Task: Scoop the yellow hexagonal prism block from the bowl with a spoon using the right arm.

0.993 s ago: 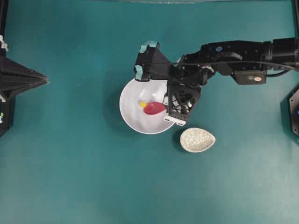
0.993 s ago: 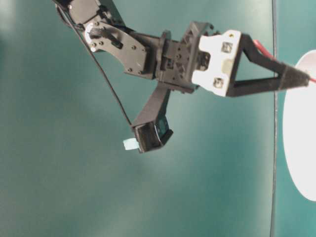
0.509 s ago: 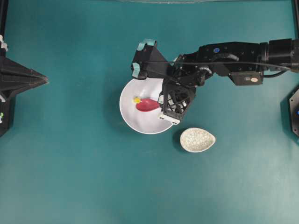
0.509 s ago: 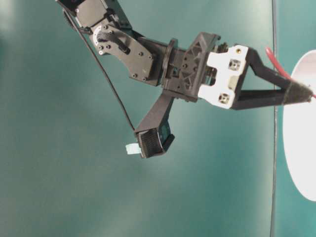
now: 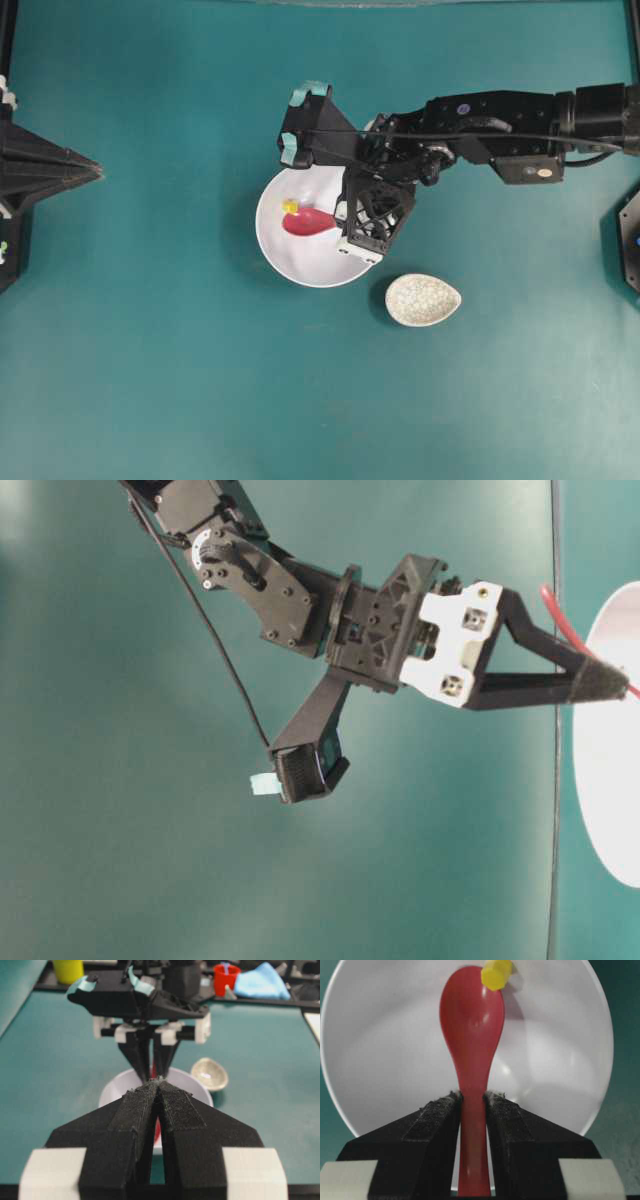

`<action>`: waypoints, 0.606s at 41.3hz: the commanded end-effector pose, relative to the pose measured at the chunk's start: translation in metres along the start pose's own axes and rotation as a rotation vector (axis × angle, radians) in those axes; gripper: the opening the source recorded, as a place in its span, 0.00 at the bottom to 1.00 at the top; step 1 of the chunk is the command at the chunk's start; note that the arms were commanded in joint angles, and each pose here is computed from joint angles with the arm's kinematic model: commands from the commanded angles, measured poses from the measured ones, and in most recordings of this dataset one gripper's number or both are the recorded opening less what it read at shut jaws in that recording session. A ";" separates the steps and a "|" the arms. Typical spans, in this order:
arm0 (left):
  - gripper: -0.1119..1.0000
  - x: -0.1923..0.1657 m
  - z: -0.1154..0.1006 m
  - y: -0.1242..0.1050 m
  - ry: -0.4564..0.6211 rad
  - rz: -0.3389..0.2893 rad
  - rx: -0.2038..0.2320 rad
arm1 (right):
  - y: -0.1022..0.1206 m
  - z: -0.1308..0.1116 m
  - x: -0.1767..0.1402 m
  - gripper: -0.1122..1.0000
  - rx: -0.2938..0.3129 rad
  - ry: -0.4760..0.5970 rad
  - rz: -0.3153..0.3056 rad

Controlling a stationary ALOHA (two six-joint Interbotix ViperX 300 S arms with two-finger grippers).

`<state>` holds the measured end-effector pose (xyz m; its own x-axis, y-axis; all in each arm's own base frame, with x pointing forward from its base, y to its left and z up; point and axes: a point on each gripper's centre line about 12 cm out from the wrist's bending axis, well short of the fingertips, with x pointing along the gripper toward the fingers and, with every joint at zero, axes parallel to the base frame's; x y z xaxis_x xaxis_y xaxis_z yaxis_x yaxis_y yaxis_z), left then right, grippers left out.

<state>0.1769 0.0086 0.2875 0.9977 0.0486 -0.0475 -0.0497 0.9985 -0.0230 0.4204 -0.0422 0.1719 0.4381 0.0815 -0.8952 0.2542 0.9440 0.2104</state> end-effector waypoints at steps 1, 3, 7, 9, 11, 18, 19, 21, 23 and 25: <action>0.10 0.001 0.010 0.000 -0.023 0.001 0.001 | 0.000 0.005 -0.008 0.32 -0.012 -0.029 -0.007; 0.10 0.001 0.010 0.000 -0.023 0.001 0.000 | -0.001 0.005 -0.009 0.33 -0.014 -0.031 -0.013; 0.10 0.001 0.010 0.000 -0.026 0.001 0.001 | -0.003 0.005 -0.009 0.33 -0.020 -0.033 -0.033; 0.10 0.001 0.010 0.000 -0.026 0.001 0.001 | -0.004 0.006 -0.009 0.33 -0.024 -0.037 -0.045; 0.10 0.001 0.010 0.000 -0.026 0.001 0.001 | -0.006 0.006 -0.009 0.33 -0.031 -0.041 -0.057; 0.10 0.001 0.011 0.000 -0.028 0.001 0.001 | -0.008 0.009 -0.009 0.33 -0.041 -0.061 -0.076; 0.10 0.001 0.011 0.000 -0.028 0.001 0.000 | -0.008 0.009 -0.009 0.33 -0.042 -0.064 -0.076; 0.10 0.001 0.011 0.000 -0.028 0.001 0.001 | -0.008 0.010 -0.009 0.33 -0.044 -0.070 -0.077; 0.10 0.001 0.010 0.000 -0.026 0.001 0.001 | -0.008 0.010 -0.010 0.33 -0.044 -0.074 -0.076; 0.10 0.001 0.011 0.000 -0.029 0.001 0.001 | -0.008 0.010 -0.010 0.33 -0.044 -0.076 -0.076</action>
<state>0.1767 0.0086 0.2878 0.9978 0.0486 -0.0460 -0.0497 0.9985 -0.0230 0.4211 -0.0523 0.1709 0.4490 -0.0054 -0.8935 0.2541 0.9595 0.1219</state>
